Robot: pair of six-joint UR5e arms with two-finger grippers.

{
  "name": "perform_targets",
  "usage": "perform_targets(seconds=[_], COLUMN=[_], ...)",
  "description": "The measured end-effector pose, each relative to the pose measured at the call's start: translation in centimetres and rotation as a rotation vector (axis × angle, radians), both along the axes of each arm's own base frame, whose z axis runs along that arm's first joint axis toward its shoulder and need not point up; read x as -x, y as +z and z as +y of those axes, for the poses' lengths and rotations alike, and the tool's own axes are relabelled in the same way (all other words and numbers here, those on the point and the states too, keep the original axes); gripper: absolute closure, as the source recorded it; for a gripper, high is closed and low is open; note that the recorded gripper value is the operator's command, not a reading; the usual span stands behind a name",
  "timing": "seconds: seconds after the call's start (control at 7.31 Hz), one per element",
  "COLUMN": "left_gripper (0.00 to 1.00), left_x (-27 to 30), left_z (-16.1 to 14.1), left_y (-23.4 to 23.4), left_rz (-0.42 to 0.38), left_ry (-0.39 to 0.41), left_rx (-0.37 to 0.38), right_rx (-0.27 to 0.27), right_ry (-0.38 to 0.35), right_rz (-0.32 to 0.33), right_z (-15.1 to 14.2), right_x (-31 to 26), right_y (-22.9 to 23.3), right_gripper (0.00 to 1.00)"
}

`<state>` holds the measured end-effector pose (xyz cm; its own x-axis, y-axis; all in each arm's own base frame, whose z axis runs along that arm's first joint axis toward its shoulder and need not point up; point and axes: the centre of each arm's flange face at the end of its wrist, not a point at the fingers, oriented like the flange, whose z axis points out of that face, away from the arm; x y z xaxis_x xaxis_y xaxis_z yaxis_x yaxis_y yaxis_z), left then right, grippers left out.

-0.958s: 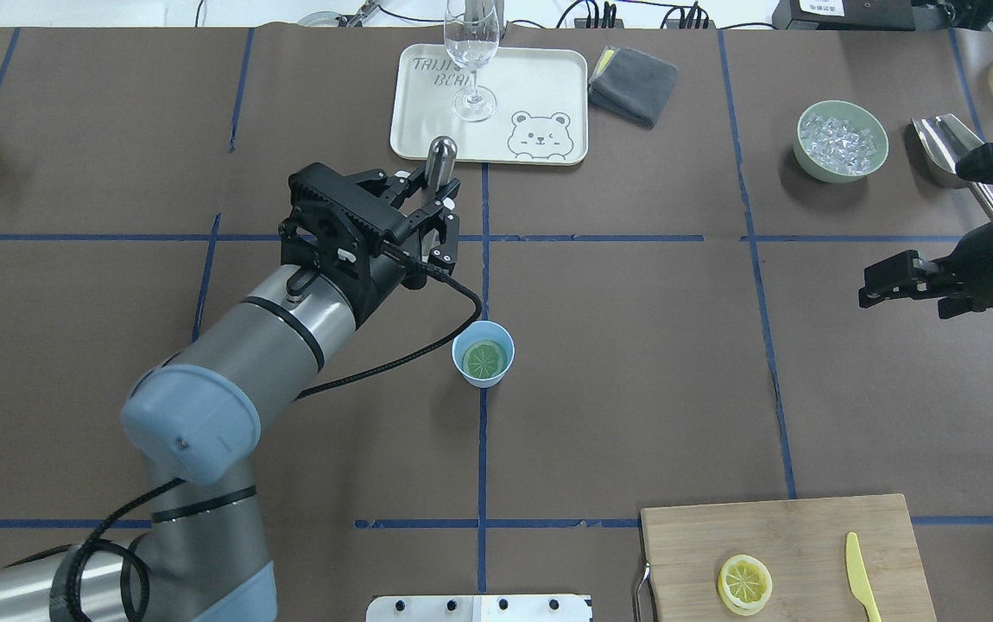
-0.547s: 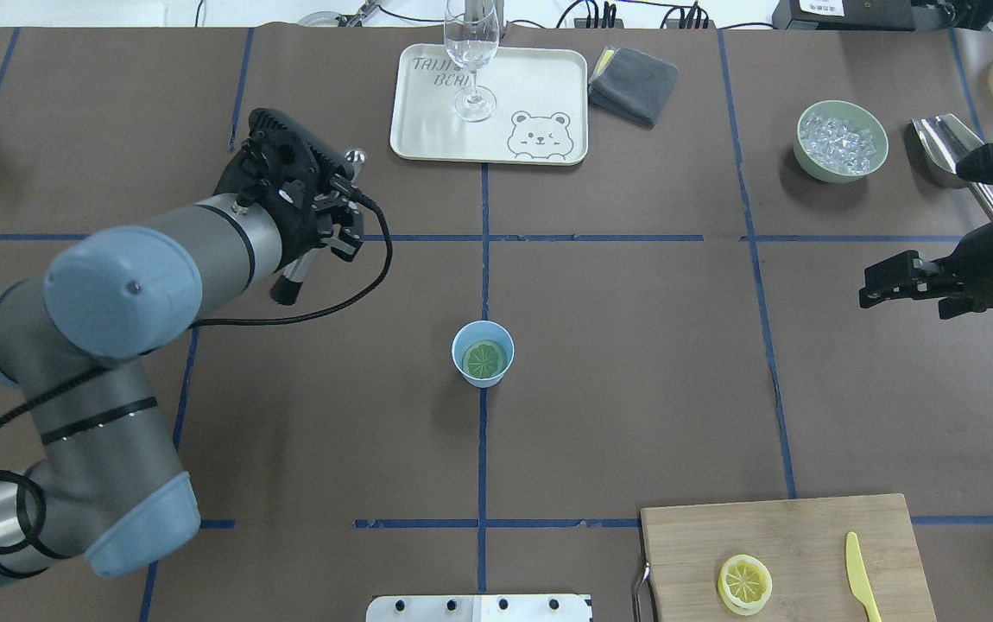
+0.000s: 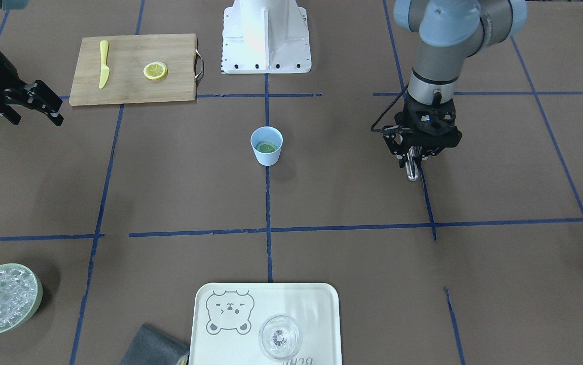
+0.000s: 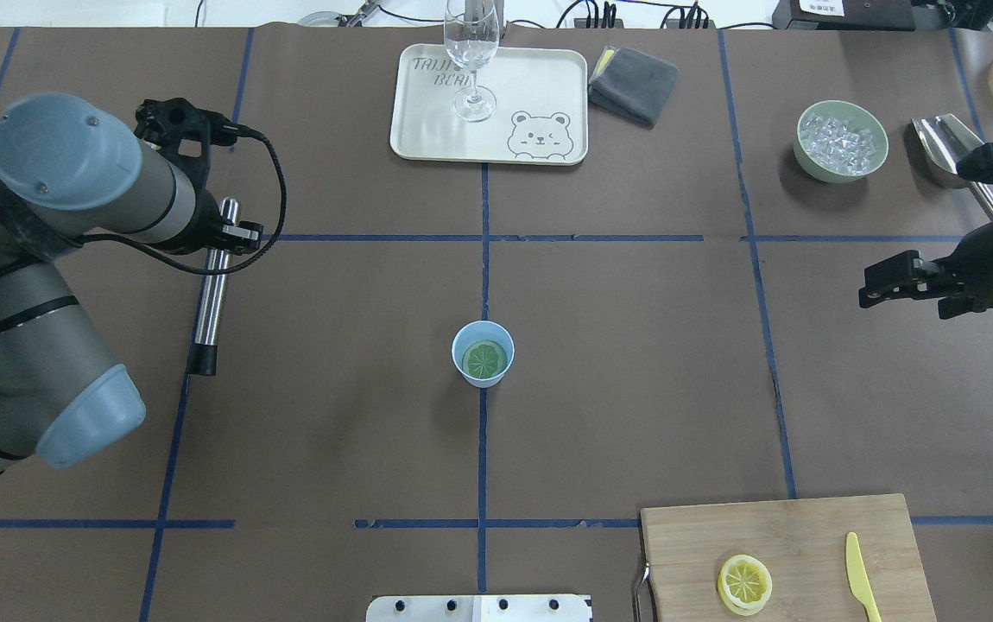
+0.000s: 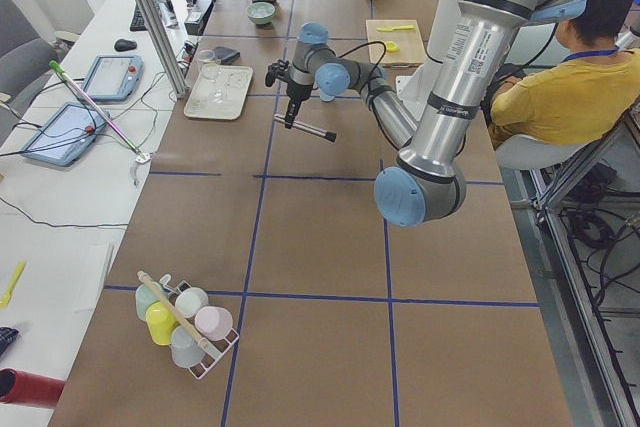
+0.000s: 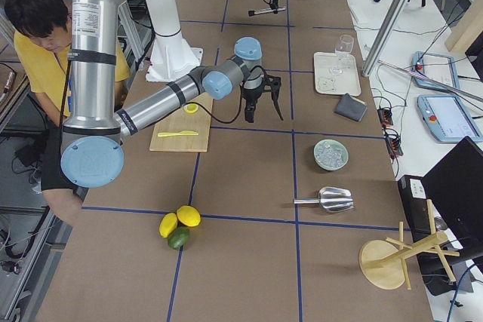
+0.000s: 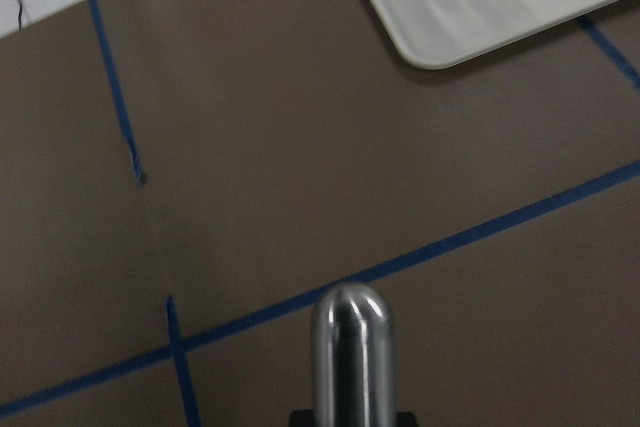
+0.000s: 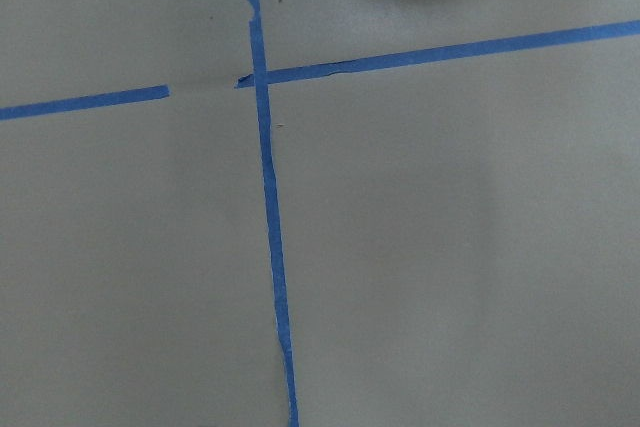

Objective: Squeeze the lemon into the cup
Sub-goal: 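Lift the muddler out of the cup and carry it back, then lower the muddler onto the table with the left gripper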

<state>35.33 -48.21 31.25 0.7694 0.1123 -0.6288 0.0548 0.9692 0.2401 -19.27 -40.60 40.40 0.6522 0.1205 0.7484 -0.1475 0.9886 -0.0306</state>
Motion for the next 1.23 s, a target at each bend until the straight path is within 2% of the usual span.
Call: perform_targets(seconds=[0.27,0.41,0.55,0.68,0.96,1.23], left_gripper=[1.0,1.0,1.0,1.0,1.0,1.0], left_x=[2.7,4.0,4.8,5.4,6.3,7.0], left_z=[-0.6,-0.8,-1.2,-1.5,-1.8,-1.5], left_y=[6.0,9.0,11.8,14.0,17.7,22.7], left_rz=[-0.057,-0.055,-0.019,0.008,0.044,0.033], left_ry=[0.1,0.143,0.186,0.2,0.197,0.176], left_rx=[0.046,0.102,0.184,0.235,0.236,0.204], right_rx=[0.0,0.0,0.001,0.001,-0.003,-0.004], right_ry=[0.001,0.002,0.003,0.004,0.007,0.008], right_rz=[-0.001,-0.002,-0.002,-0.004,-0.01,-0.013], right_z=[0.0,0.1,0.1,0.2,0.4,0.5], right_x=[0.0,-0.1,-0.1,-0.1,-0.3,-0.4], right_y=[0.0,-0.1,-0.2,-0.3,-0.7,-0.9], right_gripper=[0.0,0.0,0.0,0.0,0.0,0.0])
